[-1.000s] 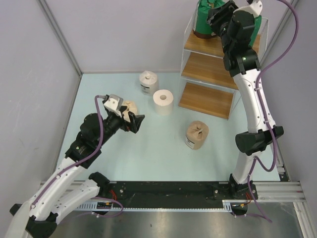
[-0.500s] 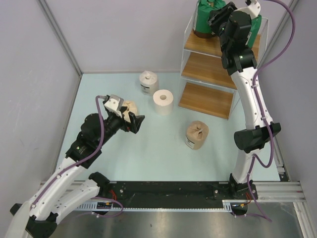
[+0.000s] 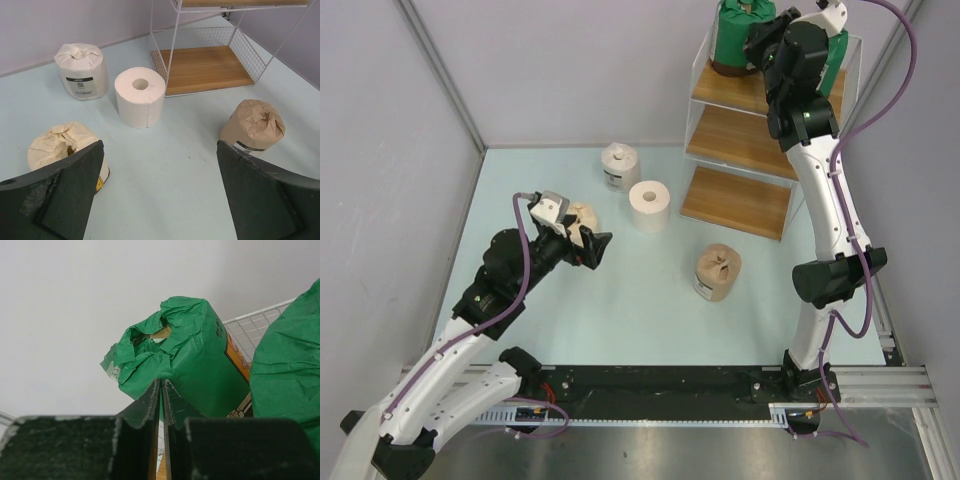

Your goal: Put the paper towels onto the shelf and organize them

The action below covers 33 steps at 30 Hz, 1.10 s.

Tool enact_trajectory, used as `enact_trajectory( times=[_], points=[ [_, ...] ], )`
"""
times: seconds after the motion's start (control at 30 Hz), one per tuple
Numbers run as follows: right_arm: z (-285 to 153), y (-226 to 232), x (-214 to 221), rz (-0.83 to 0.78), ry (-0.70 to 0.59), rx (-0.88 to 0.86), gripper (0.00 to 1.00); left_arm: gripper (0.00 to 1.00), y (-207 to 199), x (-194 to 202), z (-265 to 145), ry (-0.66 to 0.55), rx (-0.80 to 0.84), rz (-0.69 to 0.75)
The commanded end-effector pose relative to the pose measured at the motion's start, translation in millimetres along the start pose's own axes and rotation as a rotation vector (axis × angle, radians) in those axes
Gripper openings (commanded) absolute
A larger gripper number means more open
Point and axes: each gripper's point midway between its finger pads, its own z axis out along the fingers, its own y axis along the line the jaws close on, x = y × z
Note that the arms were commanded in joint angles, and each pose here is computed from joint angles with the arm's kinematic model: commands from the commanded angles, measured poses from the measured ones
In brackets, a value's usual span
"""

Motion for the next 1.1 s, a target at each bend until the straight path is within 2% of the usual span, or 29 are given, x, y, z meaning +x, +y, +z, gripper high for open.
enact_trajectory(
  times=[0.0, 0.07, 0.13, 0.17, 0.27, 0.4, 0.8, 1.07],
  points=[
    [-3, 13, -27, 0.019, -0.071, -0.041, 0.08, 1.0, 4, -6, -2, -0.024, -0.015, -0.003],
    [-5, 16, -30, 0.023, -0.075, -0.05, 0.12, 1.0, 4, -6, -2, -0.027, -0.015, -0.003],
    [-6, 18, -32, 0.034, -0.077, -0.06, 0.3, 1.0, 4, -6, -2, -0.025, -0.017, -0.003],
    [-6, 17, -32, 0.037, -0.079, -0.06, 0.42, 1.0, 4, -7, -2, -0.029, -0.016, -0.003],
    [-5, 18, -33, 0.048, -0.084, -0.06, 0.51, 1.0, 4, -7, -1, -0.027, -0.015, -0.003],
    [-1, 12, -31, 0.059, -0.089, -0.042, 0.54, 1.0, 4, -5, -1, -0.025, -0.014, -0.003],
    [20, -3, -20, 0.083, -0.098, 0.0, 0.54, 1.0, 6, -2, -1, -0.021, -0.022, 0.0],
    [31, -15, -6, 0.064, -0.075, 0.028, 0.5, 1.0, 7, -1, -1, -0.019, -0.024, -0.001]
  ],
)
